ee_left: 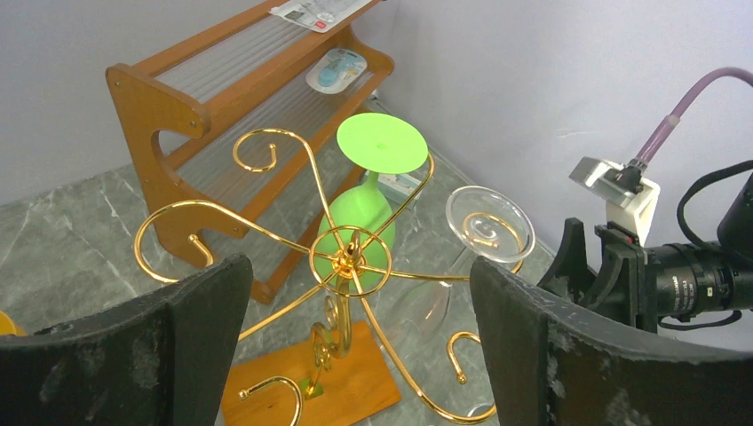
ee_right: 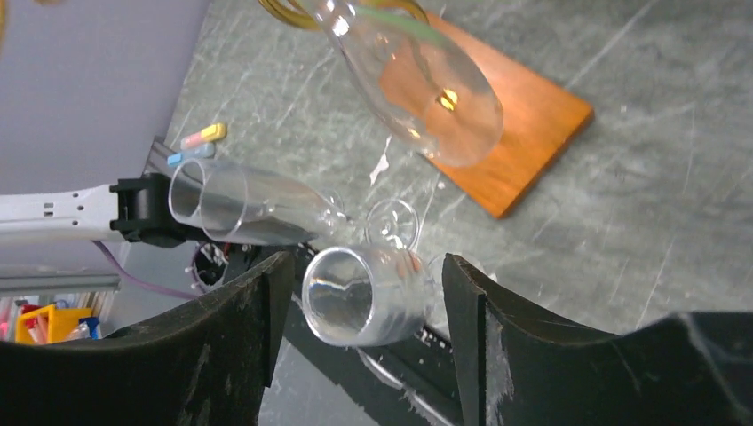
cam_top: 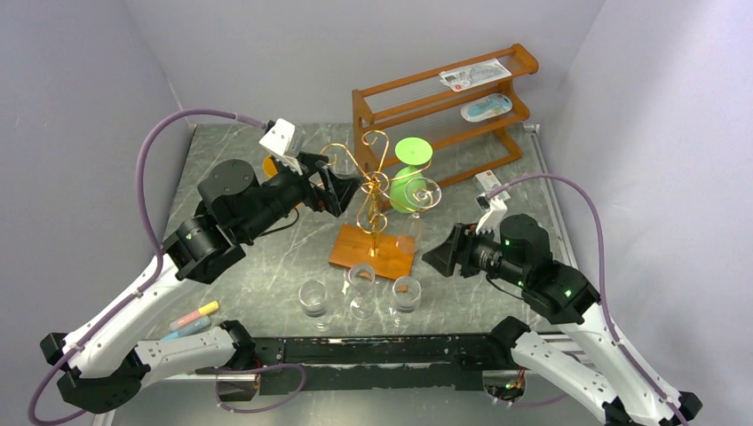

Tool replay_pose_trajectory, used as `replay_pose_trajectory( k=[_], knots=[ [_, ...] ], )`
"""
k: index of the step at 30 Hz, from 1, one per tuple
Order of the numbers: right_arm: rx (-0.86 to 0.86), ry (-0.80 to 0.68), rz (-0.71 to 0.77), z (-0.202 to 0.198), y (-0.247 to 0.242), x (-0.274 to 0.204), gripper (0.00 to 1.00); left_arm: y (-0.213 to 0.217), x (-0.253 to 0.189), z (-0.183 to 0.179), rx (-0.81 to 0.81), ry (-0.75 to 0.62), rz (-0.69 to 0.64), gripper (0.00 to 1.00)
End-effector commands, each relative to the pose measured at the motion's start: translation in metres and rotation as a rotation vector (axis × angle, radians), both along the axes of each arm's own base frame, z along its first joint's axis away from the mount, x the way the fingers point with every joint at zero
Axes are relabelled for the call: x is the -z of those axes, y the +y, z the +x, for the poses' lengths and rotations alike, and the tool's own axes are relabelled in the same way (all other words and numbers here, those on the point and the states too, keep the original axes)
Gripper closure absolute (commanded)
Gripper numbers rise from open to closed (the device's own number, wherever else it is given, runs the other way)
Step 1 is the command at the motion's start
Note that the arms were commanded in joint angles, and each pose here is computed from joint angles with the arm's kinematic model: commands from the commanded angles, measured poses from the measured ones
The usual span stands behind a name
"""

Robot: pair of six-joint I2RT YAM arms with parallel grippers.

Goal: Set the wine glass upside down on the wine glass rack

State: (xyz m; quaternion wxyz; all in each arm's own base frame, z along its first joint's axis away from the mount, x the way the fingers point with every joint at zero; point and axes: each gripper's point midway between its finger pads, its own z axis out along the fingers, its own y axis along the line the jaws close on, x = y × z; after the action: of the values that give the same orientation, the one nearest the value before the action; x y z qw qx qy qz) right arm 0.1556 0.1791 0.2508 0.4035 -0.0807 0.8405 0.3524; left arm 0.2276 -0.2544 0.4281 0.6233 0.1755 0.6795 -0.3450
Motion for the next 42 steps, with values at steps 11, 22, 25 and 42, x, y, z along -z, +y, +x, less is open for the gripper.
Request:
replay_pose_trajectory(
  k=[11,22,25,42],
  knots=[
    [-0.02,0.293,-0.003,-0.029,0.007,0.072,0.31,-0.002,0.002,0.005,-0.02,-0.011,-0.014,0.05],
    [-0.059,0.352,-0.034,-0.029,0.015,0.098,0.32,-0.005,0.008,0.006,-0.012,-0.001,-0.001,0.05],
    [-0.051,0.369,-0.057,-0.03,0.012,0.102,0.34,-0.005,0.011,0.006,-0.012,0.003,0.005,0.05],
    [0.101,0.365,-0.256,-0.019,-0.026,0.09,1.0,-0.007,0.016,0.006,-0.003,0.006,0.018,0.05]
  ],
)
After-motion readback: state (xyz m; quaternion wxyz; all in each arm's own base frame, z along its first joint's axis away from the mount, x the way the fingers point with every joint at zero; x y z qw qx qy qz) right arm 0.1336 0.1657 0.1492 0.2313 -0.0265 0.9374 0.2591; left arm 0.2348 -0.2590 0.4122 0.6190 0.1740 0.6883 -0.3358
